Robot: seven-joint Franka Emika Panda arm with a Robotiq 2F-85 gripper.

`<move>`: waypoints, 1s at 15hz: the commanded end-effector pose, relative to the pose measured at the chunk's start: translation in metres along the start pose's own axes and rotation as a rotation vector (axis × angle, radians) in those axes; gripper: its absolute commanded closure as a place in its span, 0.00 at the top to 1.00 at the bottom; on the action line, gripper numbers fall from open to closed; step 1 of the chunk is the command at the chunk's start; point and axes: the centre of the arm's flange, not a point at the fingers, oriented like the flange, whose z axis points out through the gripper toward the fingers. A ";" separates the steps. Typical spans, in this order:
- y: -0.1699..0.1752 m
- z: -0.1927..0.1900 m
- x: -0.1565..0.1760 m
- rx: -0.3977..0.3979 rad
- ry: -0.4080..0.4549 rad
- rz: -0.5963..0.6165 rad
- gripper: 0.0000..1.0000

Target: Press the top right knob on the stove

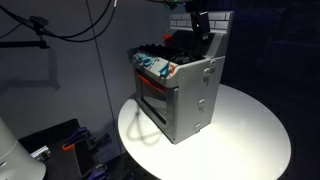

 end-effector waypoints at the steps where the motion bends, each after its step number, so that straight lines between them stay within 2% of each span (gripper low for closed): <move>1: -0.005 -0.002 0.012 0.003 0.011 -0.010 1.00; 15: -0.011 0.003 0.015 0.010 0.007 -0.014 1.00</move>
